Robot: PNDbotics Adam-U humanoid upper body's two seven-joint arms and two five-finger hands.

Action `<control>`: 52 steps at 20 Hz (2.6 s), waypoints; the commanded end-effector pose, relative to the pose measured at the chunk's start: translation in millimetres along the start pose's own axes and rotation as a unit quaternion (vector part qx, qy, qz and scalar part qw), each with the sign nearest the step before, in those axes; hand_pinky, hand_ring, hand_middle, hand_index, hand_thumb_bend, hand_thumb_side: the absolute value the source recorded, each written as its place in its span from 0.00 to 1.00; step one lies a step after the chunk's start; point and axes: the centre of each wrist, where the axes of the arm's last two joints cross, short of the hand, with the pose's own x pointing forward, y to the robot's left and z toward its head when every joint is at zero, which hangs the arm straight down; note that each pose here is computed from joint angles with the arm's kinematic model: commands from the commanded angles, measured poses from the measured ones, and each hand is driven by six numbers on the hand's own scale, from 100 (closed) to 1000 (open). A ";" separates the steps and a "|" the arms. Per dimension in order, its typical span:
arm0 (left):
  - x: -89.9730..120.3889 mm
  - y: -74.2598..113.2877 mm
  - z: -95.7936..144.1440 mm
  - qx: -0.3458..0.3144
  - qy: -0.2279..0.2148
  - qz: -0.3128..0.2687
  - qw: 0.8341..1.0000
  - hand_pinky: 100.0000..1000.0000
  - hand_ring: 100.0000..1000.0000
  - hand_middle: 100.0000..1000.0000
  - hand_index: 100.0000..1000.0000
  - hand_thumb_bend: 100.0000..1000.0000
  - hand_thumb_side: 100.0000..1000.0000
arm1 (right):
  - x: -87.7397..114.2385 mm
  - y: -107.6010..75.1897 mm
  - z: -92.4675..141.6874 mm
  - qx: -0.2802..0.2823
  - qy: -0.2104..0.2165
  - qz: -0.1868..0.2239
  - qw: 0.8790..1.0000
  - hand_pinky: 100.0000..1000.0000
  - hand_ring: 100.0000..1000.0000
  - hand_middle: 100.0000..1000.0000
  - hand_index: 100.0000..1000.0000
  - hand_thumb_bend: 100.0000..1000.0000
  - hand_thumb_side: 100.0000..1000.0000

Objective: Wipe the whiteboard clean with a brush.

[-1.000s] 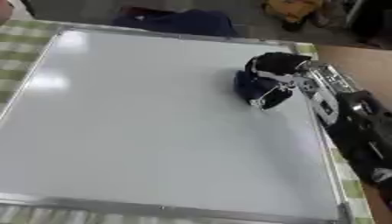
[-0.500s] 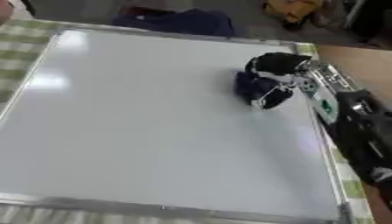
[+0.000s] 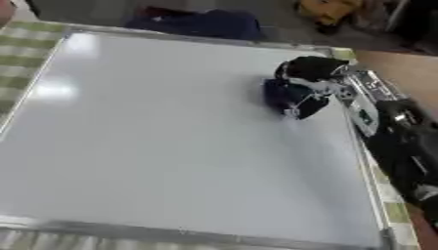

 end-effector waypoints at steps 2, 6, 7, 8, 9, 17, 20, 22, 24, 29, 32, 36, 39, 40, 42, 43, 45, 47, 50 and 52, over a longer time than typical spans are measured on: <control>6.9 -1.2 -4.8 -0.012 -0.013 -0.006 1.000 0.49 0.49 0.49 0.33 0.03 1.00 | -17.6 -8.0 13.1 0.001 0.034 0.009 0.999 0.74 0.77 0.41 0.43 0.00 0.05; 6.7 -1.2 -4.6 -0.012 -0.012 -0.006 1.000 0.49 0.49 0.49 0.33 0.03 1.00 | -20.4 -6.3 13.4 0.000 0.042 0.003 0.999 0.74 0.77 0.39 0.42 0.00 0.04; 6.7 -1.4 -4.6 -0.013 -0.012 -0.006 1.000 0.49 0.49 0.49 0.33 0.03 1.00 | -21.0 -6.3 13.5 -0.001 0.044 0.001 0.999 0.74 0.76 0.39 0.42 0.00 0.03; 6.6 -1.5 -4.6 -0.013 -0.012 -0.005 1.000 0.49 0.49 0.49 0.33 0.03 1.00 | -21.5 -6.2 13.6 -0.002 0.046 0.000 0.999 0.74 0.76 0.39 0.41 0.00 0.03; 6.6 -1.6 -4.6 -0.014 -0.012 -0.005 1.000 0.49 0.49 0.49 0.33 0.03 1.00 | -21.8 -6.2 13.6 -0.003 0.047 -0.001 0.999 0.74 0.76 0.38 0.41 0.00 0.03; 6.8 -1.6 -5.1 -0.014 -0.013 -0.005 1.000 0.49 0.49 0.49 0.33 0.03 1.00 | -17.5 -4.2 10.5 0.008 0.028 -0.003 1.000 0.72 0.73 0.33 0.38 0.00 0.05; 6.9 -1.8 -5.4 -0.014 -0.013 -0.004 1.000 0.49 0.50 0.49 0.33 0.03 1.00 | -15.4 -6.2 9.2 0.017 0.016 -0.005 1.000 0.71 0.73 0.33 0.38 0.00 0.06; 6.8 -1.8 -5.3 -0.014 -0.013 -0.004 1.000 0.49 0.50 0.49 0.33 0.03 1.00 | -14.7 -6.4 8.1 0.026 0.010 -0.007 1.000 0.71 0.72 0.33 0.38 0.00 0.07; 6.9 -1.7 -5.3 -0.014 -0.013 -0.004 1.000 0.49 0.50 0.49 0.33 0.03 1.00 | -14.3 -5.2 6.8 0.036 0.004 -0.011 0.999 0.71 0.72 0.33 0.37 0.00 0.07; 7.1 -1.5 -5.6 -0.013 -0.012 -0.004 1.000 0.50 0.50 0.49 0.33 0.03 1.00 | -10.6 -3.3 3.5 0.061 -0.017 -0.015 0.998 0.70 0.71 0.32 0.37 0.00 0.08; 7.3 -1.5 -6.0 -0.013 -0.013 -0.004 1.000 0.50 0.50 0.49 0.33 0.03 1.00 | -7.7 -2.7 2.3 0.077 -0.028 -0.012 0.997 0.70 0.71 0.32 0.37 0.00 0.08; 7.3 -1.3 -5.8 -0.011 -0.012 -0.004 1.000 0.50 0.50 0.49 0.33 0.03 1.00 | -2.5 -1.1 1.0 0.100 -0.042 -0.008 0.994 0.69 0.70 0.31 0.36 0.00 0.08; 7.2 -1.2 -5.6 -0.010 -0.011 -0.003 1.000 0.50 0.50 0.49 0.33 0.03 1.00 | 0.6 -1.7 1.0 0.109 -0.052 -0.014 0.993 0.69 0.70 0.31 0.36 0.00 0.08; 7.2 -1.2 -5.5 -0.010 -0.010 -0.003 1.000 0.50 0.50 0.49 0.33 0.03 1.00 | 1.5 -2.0 1.4 0.112 -0.054 -0.015 0.992 0.69 0.70 0.31 0.36 0.00 0.08; 7.1 -1.1 -5.2 -0.009 -0.009 -0.003 1.000 0.50 0.50 0.49 0.33 0.03 1.00 | 3.8 -2.5 2.5 0.117 -0.059 -0.016 0.991 0.69 0.70 0.31 0.36 0.00 0.08; 7.1 -1.1 -5.3 -0.009 -0.009 -0.002 1.000 0.50 0.50 0.49 0.33 0.03 1.00 | 5.2 -2.7 3.1 0.120 -0.062 -0.016 0.991 0.69 0.70 0.31 0.36 0.00 0.07; 7.2 -1.3 -5.5 -0.009 -0.010 -0.002 1.000 0.50 0.50 0.49 0.33 0.03 1.00 | 7.7 -3.5 4.2 0.125 -0.068 -0.016 0.990 0.68 0.70 0.31 0.36 0.00 0.07; 7.1 -1.2 -5.3 -0.009 -0.009 -0.001 1.000 0.50 0.50 0.49 0.33 0.03 1.00 | 10.5 -4.8 5.4 0.131 -0.075 -0.016 0.988 0.68 0.70 0.31 0.36 0.00 0.07; 7.0 -1.1 -4.9 -0.008 -0.008 -0.001 1.000 0.50 0.50 0.49 0.33 0.04 1.00 | 13.4 -6.0 7.3 0.141 -0.083 -0.018 0.986 0.68 0.70 0.31 0.36 0.00 0.07; 7.0 -1.0 -4.9 -0.008 -0.008 -0.001 1.000 0.50 0.50 0.49 0.34 0.04 1.00 | 14.6 -7.1 8.4 0.146 -0.086 -0.021 0.985 0.68 0.69 0.31 0.36 0.00 0.07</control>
